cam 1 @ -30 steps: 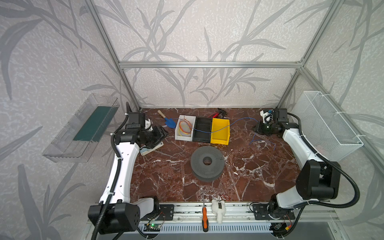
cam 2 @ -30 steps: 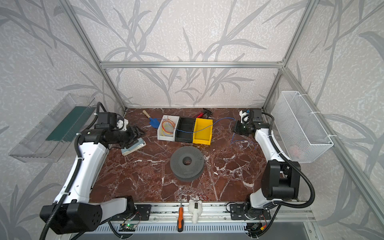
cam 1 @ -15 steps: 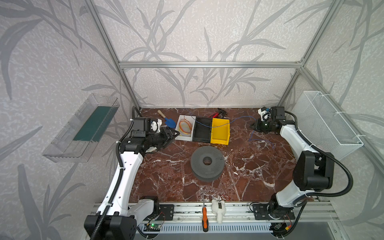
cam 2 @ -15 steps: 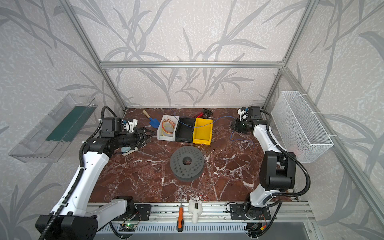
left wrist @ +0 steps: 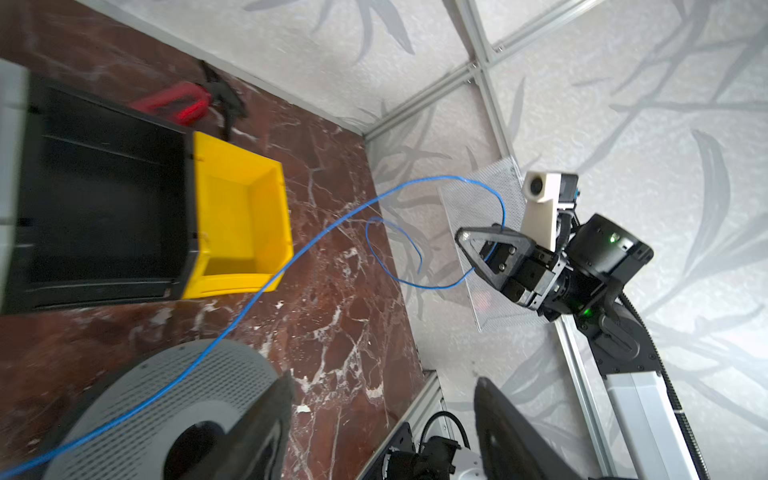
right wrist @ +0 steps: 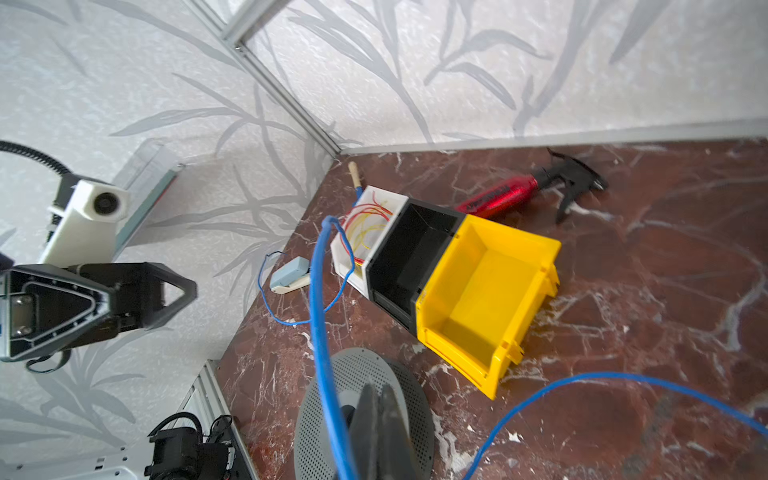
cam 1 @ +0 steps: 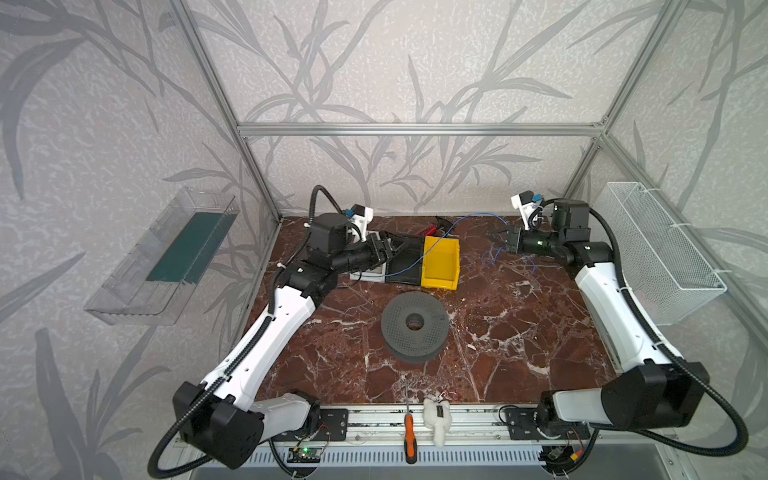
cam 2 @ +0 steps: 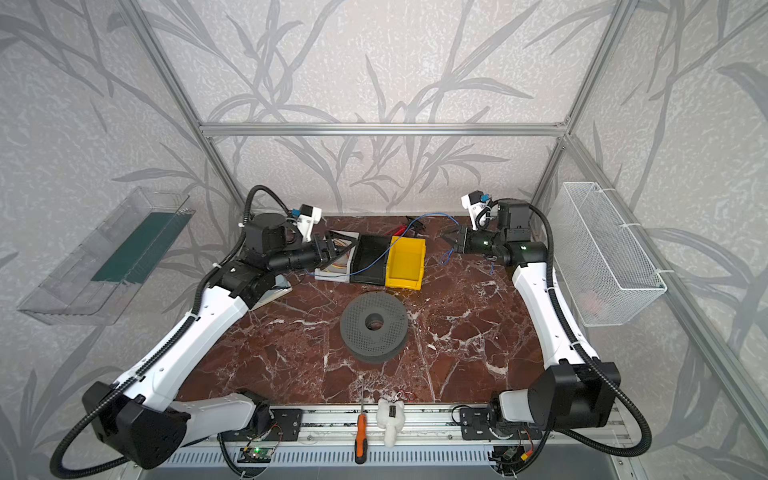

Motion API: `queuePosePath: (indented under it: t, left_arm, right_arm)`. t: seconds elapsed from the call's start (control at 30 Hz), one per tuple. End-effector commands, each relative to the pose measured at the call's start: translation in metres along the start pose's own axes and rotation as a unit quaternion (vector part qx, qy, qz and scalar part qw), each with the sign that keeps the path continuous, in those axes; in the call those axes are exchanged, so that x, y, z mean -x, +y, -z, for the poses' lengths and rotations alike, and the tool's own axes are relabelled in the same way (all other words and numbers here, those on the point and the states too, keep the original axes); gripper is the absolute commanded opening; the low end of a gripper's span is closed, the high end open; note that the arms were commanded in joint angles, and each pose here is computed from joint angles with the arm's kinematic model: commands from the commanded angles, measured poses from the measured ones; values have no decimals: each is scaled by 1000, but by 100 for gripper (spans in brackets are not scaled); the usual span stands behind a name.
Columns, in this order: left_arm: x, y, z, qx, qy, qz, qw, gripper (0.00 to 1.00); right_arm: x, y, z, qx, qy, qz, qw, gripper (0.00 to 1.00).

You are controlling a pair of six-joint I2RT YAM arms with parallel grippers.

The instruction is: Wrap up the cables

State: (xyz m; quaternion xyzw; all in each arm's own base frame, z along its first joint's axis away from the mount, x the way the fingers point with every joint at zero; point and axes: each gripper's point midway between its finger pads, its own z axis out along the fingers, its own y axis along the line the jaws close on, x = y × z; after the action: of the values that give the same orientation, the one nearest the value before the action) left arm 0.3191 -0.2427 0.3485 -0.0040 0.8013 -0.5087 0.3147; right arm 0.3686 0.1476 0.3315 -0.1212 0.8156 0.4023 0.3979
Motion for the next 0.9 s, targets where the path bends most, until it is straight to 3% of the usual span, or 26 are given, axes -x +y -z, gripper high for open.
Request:
queuePosePath:
  t: [0.0, 0.23, 0.6, 0.73, 0.87]
  left_arm:
    - [13, -44, -12, -50, -43, -23, 998, 70]
    - [15, -101, -54, -123, -56, -18, 991, 70]
    - [5, -85, -107, -97, -38, 9, 994, 67]
    - [11, -81, -107, -86, -59, -1, 995, 53]
    - [15, -80, -107, -80, -65, -6, 995, 8]
  right_arm:
    - [-4, 34, -1, 36, 1, 23, 999, 0]
    - [-35, 78, -19, 53, 23, 77, 995, 0]
    - [-59, 109, -24, 54, 27, 136, 989, 0]
    - [-71, 112, -26, 62, 45, 147, 986, 0]
    - [-82, 112, -27, 65, 64, 152, 984, 0]
